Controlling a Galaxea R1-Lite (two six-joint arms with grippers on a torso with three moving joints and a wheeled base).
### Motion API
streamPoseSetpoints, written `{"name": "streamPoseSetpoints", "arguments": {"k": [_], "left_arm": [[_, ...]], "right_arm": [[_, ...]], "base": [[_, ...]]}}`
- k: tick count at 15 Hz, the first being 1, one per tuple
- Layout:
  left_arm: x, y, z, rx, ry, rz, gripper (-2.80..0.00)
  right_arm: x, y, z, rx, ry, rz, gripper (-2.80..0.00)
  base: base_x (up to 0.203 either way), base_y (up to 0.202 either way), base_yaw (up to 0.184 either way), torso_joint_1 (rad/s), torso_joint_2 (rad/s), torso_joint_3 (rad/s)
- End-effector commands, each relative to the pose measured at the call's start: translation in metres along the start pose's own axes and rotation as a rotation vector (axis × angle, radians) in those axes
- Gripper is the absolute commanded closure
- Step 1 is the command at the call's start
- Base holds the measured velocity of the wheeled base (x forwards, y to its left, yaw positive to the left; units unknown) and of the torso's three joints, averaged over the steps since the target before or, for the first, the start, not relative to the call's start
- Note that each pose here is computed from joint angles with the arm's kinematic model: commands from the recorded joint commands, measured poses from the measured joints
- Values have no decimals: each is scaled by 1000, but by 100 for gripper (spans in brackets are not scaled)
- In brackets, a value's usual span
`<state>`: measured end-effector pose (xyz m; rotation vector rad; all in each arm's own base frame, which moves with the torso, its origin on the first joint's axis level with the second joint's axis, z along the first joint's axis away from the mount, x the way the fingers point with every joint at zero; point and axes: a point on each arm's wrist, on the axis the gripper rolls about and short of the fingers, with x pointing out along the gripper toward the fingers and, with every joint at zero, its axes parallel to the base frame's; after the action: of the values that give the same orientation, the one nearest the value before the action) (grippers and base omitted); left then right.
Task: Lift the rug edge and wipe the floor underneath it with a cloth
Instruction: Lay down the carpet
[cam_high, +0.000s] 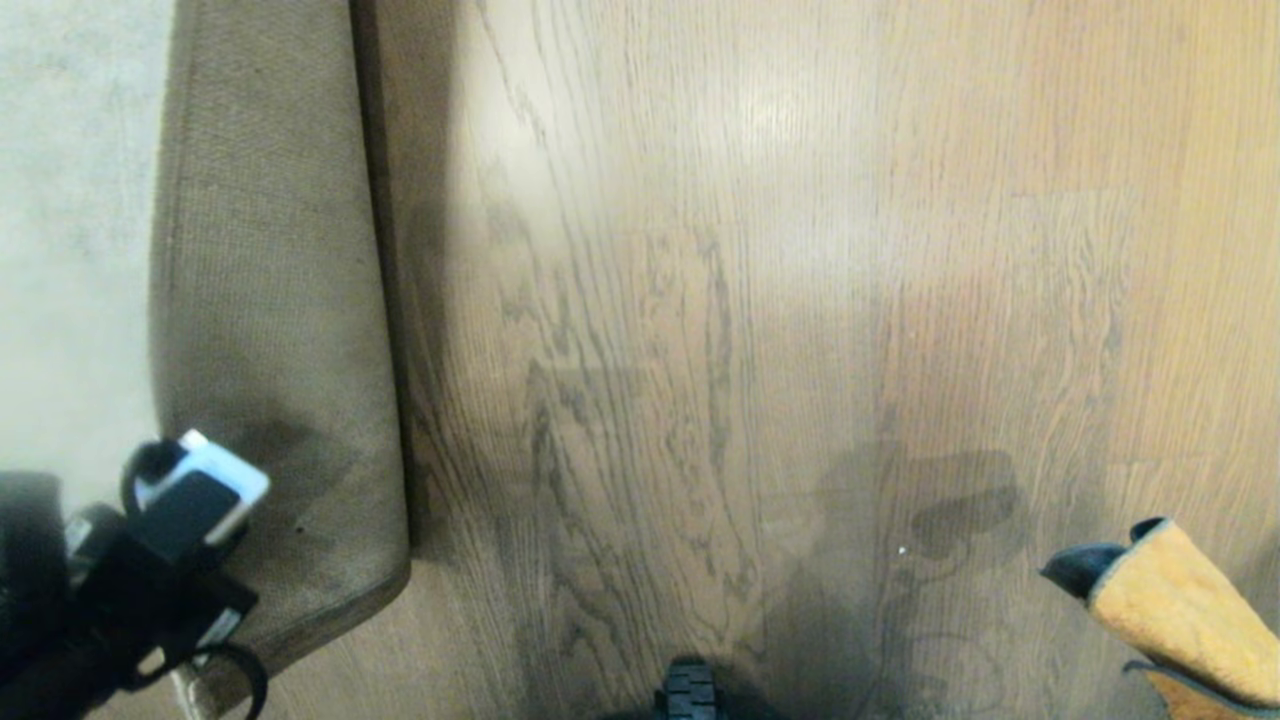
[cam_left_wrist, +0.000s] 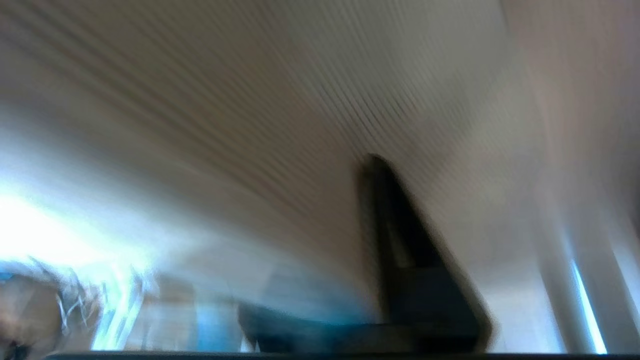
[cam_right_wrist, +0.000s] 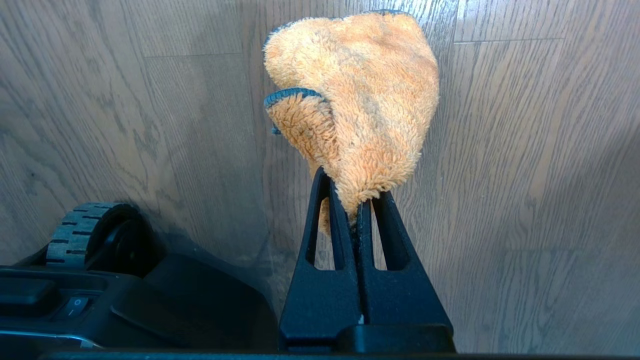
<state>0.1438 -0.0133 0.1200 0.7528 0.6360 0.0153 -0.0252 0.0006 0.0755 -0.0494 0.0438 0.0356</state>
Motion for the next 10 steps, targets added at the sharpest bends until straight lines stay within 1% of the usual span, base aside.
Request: {"name": "streamPoseSetpoints", "arguments": {"k": [1,3,10], "left_arm": [[-1,6,8,-18,-54,36,-280],[-2,5,9,-27,-67,27,-280],[-7,0,15,-104,-120,-2,-280]], "right_arm": [[0,0,0,-1,1,1,0],[0,0,0,-1,1,1,0],[0,0,0,-1,1,1,0]], "base": [[0,0,0,0,0,0],[0,0,0,0,0,0],[0,0,0,0,0,0]]}}
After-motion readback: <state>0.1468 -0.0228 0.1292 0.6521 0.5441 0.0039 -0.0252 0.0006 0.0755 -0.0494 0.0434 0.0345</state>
